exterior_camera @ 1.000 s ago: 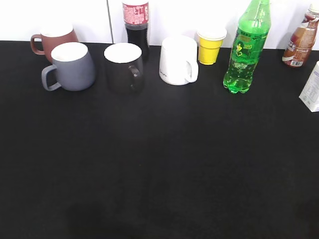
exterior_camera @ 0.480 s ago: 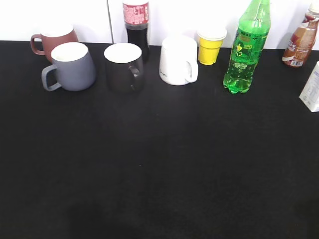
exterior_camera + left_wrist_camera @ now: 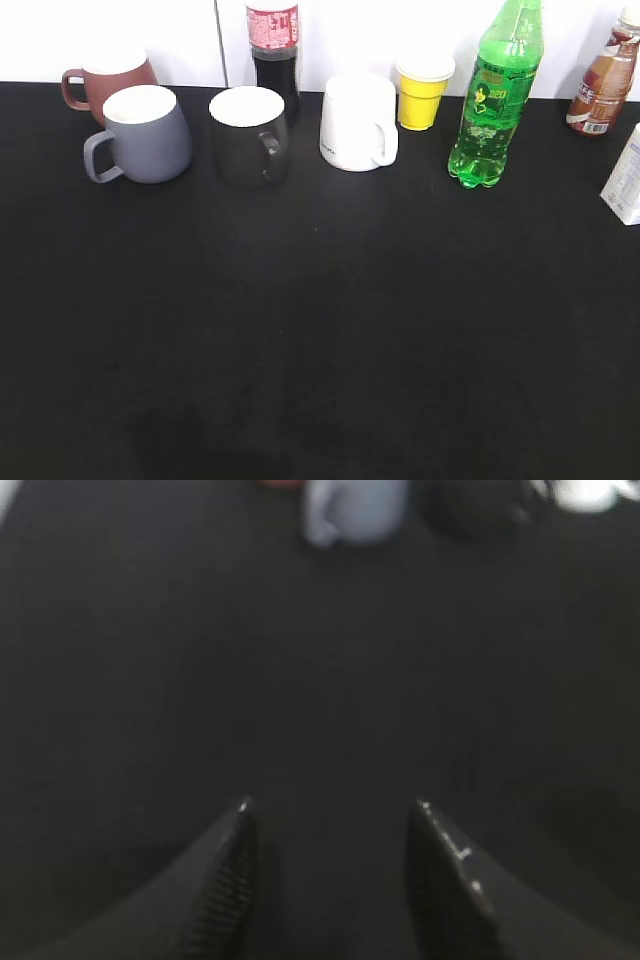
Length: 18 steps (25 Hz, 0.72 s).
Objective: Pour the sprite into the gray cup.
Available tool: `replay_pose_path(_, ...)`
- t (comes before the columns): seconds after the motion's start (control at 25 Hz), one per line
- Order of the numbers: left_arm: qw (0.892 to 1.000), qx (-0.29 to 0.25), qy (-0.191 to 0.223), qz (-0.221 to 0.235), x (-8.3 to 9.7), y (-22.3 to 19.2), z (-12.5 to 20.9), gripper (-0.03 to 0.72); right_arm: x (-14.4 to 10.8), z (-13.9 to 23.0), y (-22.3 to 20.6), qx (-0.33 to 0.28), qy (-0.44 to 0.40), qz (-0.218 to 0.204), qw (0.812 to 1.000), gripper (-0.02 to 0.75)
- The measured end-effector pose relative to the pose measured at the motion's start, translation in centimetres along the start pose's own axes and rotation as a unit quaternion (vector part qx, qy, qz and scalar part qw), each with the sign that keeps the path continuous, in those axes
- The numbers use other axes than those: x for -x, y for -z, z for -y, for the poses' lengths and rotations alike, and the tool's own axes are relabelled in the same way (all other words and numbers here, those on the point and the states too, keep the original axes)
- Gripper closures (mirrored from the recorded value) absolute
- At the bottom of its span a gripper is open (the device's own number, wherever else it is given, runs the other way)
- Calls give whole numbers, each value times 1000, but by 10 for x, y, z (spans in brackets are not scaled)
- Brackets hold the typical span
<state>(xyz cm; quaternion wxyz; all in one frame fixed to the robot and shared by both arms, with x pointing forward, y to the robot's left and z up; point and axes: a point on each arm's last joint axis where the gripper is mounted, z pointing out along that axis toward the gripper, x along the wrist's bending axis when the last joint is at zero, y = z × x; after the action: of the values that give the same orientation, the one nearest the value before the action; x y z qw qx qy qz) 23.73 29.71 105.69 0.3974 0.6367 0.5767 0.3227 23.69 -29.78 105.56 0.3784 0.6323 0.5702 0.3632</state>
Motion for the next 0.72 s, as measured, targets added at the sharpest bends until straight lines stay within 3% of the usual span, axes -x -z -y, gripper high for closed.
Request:
replay_pose_path(0.08,1000,22,3,-8,0,6,3,318,0,2,3,12,-4,9,1000,153)
replay_pose_path(0.72,1000,23,8,-15,1,6,3,318,0,2,4,13,-5,10,1000,153)
